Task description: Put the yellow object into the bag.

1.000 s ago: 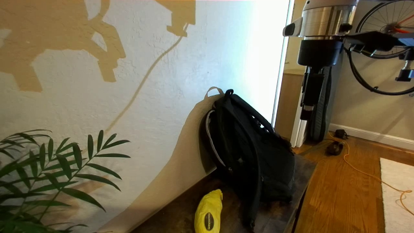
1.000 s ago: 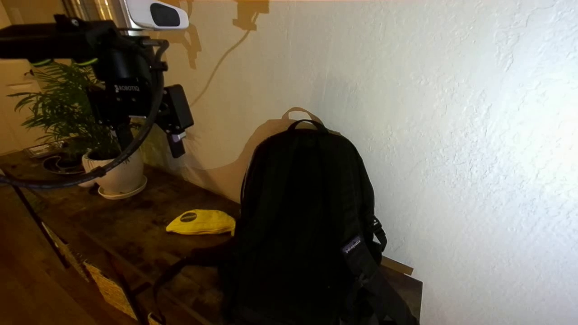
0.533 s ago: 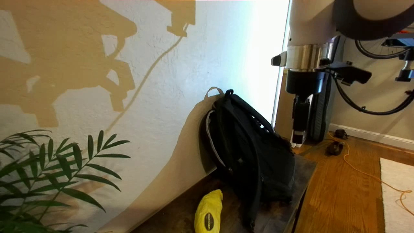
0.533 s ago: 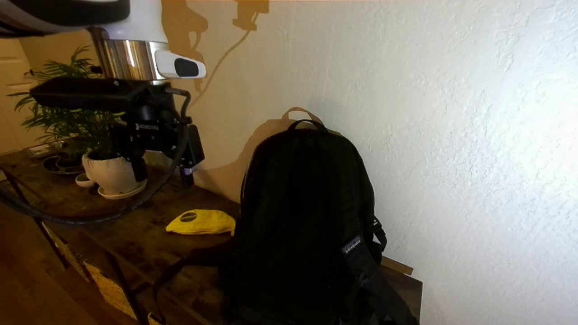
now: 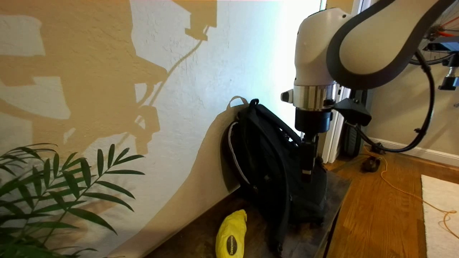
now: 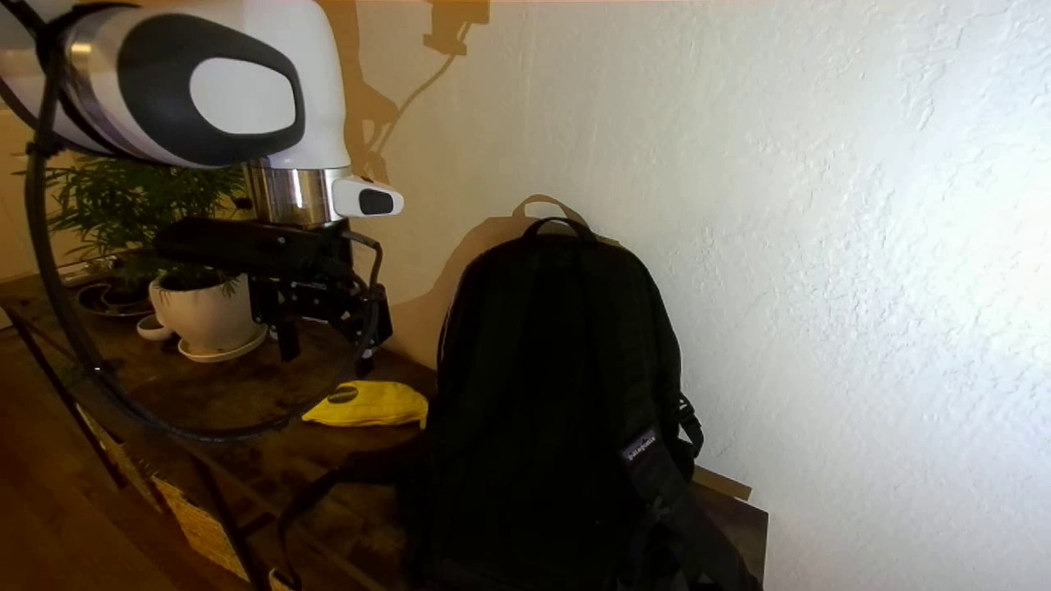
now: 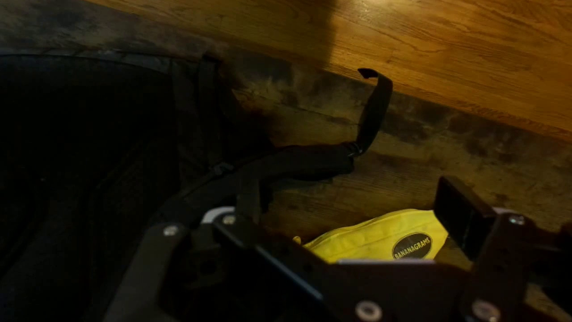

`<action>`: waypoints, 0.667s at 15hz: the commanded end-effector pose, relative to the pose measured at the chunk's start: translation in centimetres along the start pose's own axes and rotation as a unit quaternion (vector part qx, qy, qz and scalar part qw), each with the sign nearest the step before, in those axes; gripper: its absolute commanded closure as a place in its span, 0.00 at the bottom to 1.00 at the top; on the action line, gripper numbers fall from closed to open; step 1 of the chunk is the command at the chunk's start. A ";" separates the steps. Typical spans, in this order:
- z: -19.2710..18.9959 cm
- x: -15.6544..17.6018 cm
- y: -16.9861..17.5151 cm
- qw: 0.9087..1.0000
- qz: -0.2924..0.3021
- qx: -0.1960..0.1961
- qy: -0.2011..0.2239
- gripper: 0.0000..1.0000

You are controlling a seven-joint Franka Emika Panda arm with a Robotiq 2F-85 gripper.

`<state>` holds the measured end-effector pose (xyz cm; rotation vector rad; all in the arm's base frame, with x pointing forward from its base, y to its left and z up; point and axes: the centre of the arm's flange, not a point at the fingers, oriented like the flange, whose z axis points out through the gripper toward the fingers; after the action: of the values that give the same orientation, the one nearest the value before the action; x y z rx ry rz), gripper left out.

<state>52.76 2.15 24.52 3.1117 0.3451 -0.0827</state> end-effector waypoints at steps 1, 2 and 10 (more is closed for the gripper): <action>0.6 0.4 -0.2 1.000 -0.001 0.002 -0.002 0.00; 0.9 0.7 -0.3 1.000 -0.001 0.004 -0.004 0.00; 1.2 1.3 -0.3 1.000 0.003 0.006 -0.001 0.00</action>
<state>53.78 2.72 23.49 3.1187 0.3514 -0.0908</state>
